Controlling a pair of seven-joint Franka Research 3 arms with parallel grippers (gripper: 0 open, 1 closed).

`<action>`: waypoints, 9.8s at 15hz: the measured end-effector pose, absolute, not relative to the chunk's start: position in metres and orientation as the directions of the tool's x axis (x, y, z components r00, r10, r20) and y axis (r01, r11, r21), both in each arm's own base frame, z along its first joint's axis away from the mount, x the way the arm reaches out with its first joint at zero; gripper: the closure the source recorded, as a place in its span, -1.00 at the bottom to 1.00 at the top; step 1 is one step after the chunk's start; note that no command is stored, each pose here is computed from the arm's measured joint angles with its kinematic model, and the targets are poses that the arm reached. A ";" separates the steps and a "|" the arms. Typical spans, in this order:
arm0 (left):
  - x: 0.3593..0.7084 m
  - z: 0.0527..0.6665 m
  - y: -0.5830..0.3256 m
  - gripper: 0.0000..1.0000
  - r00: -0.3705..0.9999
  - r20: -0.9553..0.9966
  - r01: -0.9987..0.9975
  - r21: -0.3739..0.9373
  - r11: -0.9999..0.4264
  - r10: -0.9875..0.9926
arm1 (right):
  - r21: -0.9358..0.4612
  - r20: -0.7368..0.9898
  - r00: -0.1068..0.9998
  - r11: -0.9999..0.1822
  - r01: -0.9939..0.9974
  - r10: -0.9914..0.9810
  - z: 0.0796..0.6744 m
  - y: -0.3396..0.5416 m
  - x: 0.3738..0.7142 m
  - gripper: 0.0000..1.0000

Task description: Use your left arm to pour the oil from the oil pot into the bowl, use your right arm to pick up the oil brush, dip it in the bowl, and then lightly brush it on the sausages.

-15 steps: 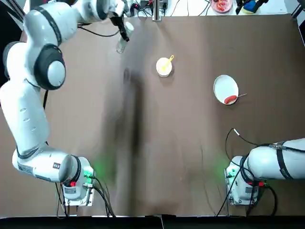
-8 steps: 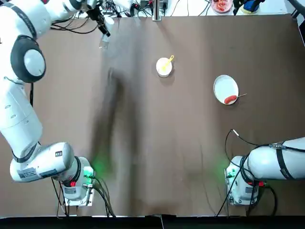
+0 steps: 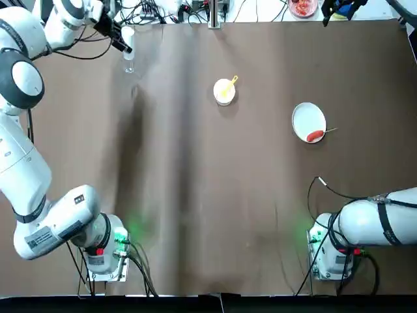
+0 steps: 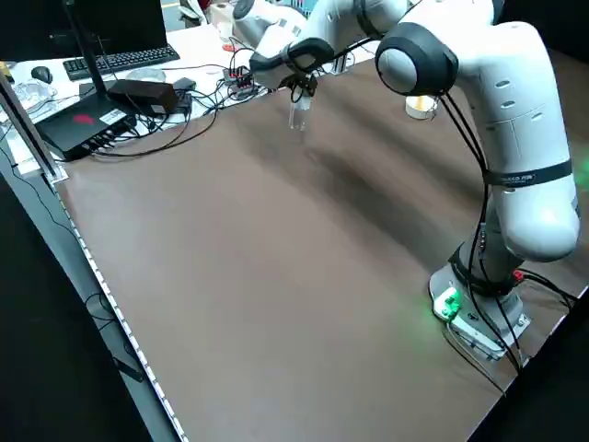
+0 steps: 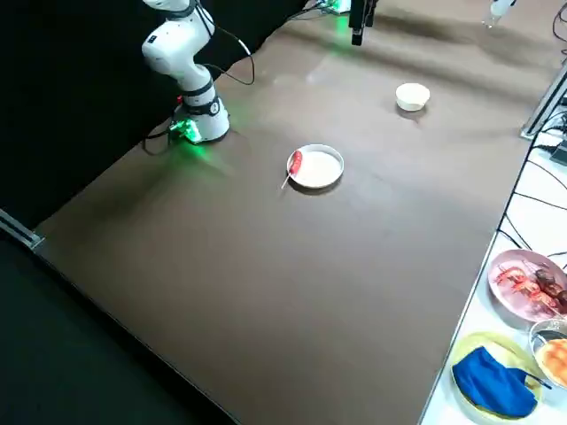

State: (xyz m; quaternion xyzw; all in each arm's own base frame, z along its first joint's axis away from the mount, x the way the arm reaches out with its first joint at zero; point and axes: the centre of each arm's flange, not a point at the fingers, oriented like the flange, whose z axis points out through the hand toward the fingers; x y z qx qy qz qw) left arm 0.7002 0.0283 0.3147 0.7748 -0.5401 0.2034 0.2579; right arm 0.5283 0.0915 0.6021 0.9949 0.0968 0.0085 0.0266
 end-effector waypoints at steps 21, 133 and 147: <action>0.662 0.260 0.158 -0.30 -0.038 0.868 -0.995 -0.079 -0.063 -0.495 | -0.395 -0.038 0.969 -0.894 0.211 0.246 0.318 0.289 0.626 -1.00; 0.552 0.571 -0.048 -0.99 0.994 -0.106 0.000 0.038 -0.999 -0.004 | -0.513 -0.193 0.968 -0.857 0.038 0.159 0.226 -0.075 0.542 0.92; 0.570 0.569 -0.058 -0.99 0.996 -0.090 0.022 0.044 -0.999 0.018 | -0.511 -0.098 0.966 -0.845 0.158 0.240 0.213 -0.103 0.529 0.92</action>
